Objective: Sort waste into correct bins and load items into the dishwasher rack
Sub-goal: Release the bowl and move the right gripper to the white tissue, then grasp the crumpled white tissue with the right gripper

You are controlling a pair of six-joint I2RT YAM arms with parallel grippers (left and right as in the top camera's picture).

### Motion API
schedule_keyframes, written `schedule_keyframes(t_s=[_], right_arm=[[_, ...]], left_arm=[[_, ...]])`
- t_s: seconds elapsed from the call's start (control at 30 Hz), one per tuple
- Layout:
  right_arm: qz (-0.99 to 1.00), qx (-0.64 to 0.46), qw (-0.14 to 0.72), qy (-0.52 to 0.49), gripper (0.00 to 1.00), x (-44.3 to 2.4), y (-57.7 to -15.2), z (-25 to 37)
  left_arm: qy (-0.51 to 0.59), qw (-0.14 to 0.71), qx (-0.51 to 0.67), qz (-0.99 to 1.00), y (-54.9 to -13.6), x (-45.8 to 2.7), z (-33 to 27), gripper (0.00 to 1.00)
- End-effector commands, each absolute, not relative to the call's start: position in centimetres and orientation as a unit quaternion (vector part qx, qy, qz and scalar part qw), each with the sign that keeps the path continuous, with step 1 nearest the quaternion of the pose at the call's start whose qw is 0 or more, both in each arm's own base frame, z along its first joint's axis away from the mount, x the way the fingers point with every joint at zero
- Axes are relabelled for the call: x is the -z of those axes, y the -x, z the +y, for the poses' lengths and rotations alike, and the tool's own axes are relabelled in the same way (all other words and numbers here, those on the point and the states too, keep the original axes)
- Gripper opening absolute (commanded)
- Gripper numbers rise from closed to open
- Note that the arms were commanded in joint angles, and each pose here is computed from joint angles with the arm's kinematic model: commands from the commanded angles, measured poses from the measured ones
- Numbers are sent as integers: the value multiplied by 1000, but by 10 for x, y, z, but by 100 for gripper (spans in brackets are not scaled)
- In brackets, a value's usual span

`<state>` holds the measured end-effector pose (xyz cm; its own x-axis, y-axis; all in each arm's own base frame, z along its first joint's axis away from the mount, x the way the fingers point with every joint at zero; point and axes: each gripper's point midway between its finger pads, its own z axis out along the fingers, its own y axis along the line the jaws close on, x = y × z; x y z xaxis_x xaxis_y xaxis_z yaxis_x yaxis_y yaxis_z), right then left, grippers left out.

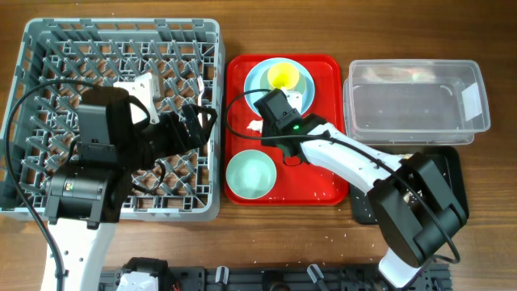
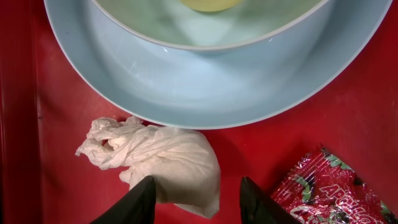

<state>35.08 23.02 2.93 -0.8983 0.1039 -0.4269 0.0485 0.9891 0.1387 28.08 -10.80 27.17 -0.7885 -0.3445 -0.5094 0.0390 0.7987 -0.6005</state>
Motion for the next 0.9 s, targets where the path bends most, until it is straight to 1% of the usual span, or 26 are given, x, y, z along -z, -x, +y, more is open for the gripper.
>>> schedule_keyframes(t_s=[0.0,0.07,0.13,0.17,0.27,0.33,0.4,0.5,0.57,0.87], right_arm=[[974,-45,218,-45,43,-18,-349,224],[974,-45,218,-45,45,-18,-349,224],[974,-47,216,-44,52,-18,-348,225],[974,-48,215,-44,53,-18,-348,225],[976,-46,210,-43,52,-17,-346,224],[976,-69,204,-42,52,-17,-345,233],[973,-80,213,-42,48,-20,-350,237],[973,-78,214,-43,45,-19,-350,236],[971,-84,218,-59,45,-17,-350,236],[970,-85,219,-60,43,1,-343,231]], left_arm=[[87,317,313,891,-281,-277,-108,100],[87,317,313,891,-281,-277,-108,100],[87,317,313,891,-281,-277,-108,100],[87,317,313,891,-281,-277,-108,100],[87,317,313,891,-281,-277,-108,100],[87,317,313,891,-281,-277,-108,100],[87,317,313,891,-281,-277,-108,100],[87,317,313,891,-281,-277,-108,100],[87,317,313,891,-281,-277,-108,100],[87,317,313,891,-281,-277,-108,100]])
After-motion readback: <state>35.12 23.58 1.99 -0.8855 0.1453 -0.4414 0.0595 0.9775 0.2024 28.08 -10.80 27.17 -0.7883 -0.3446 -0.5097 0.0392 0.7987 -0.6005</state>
